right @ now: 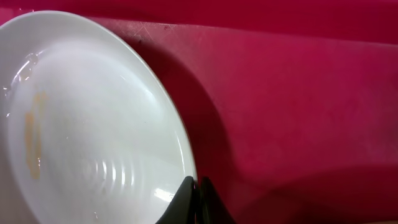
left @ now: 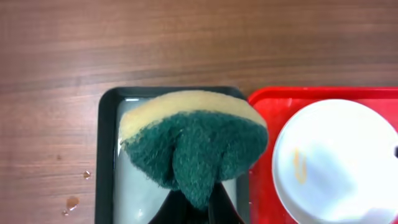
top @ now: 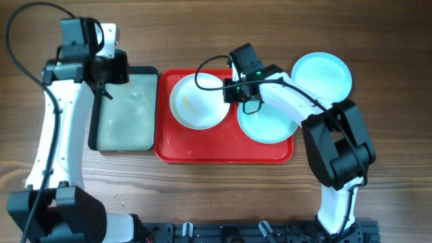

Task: Clean dirty plates on tray and stack at the side
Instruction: 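Lift the green sponge from the water tray with left gripper toward the plate, then scrub the white plate held by right gripper with the sponge in left gripper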

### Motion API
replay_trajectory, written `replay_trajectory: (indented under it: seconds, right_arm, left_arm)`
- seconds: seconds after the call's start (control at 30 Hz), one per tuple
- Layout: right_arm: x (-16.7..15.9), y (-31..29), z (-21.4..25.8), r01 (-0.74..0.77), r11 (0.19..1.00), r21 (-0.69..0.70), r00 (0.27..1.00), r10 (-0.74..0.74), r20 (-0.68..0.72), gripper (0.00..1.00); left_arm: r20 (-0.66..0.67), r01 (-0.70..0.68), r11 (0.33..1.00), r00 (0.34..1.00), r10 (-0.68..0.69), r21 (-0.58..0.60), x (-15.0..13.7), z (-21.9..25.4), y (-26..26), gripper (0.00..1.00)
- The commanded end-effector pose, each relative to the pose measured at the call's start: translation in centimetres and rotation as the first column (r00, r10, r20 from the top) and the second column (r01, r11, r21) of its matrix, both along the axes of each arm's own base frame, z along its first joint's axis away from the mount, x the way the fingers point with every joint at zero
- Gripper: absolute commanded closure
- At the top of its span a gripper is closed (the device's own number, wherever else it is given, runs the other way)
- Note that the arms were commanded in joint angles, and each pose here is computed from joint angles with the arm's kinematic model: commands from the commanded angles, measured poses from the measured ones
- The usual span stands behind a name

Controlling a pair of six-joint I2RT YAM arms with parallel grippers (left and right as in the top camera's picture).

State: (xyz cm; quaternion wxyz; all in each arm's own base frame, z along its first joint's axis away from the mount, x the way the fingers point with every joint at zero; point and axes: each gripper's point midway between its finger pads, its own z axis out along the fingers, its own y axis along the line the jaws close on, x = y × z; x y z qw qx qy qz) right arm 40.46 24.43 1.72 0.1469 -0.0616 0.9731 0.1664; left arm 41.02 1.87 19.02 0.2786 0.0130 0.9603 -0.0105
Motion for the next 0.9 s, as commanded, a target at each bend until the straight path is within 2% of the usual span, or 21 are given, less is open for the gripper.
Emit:
replay_trajectory:
  seconds: [0.0, 0.1, 0.33, 0.6, 0.87]
  right_arm:
    - [-0.6, -0.1, -1.4, -0.001, 1.000, -0.010, 0.999, 0.001, -0.033, 0.96]
    - [-0.6, -0.1, -1.4, -0.001, 1.000, -0.009, 0.999, 0.001, -0.033, 0.96]
    - [-1.0, -0.2, -1.5, -0.003, 1.000, -0.015, 0.999, 0.002, -0.047, 0.96]
    - [-1.3, 0.5, -1.5, -0.026, 1.000, -0.017, 0.999, 0.025, -0.040, 0.96]
    - [-1.2, 0.7, -1.5, -0.045, 0.999, -0.021, 0.999, 0.044, -0.026, 0.96]
  left_arm:
    - [-0.016, 0.111, 0.994, 0.994, -0.111, -0.002, 0.0, 0.2, -3.4, 0.96]
    - [-0.047, 0.244, 0.965, 0.967, -0.249, -0.093, -0.2, -1.3, -9.5, 0.96]
    - [-0.194, 0.290, 0.949, 0.931, -0.310, -0.127, -0.6, -7.3, -13.8, 0.96]
    - [-0.228, 0.226, 0.962, 0.939, -0.257, -0.156, -0.1, -9.2, -14.7, 0.96]
    - [-0.291, 0.153, 0.973, 0.936, -0.199, -0.173, -1.0, -11.6, -14.5, 0.96]
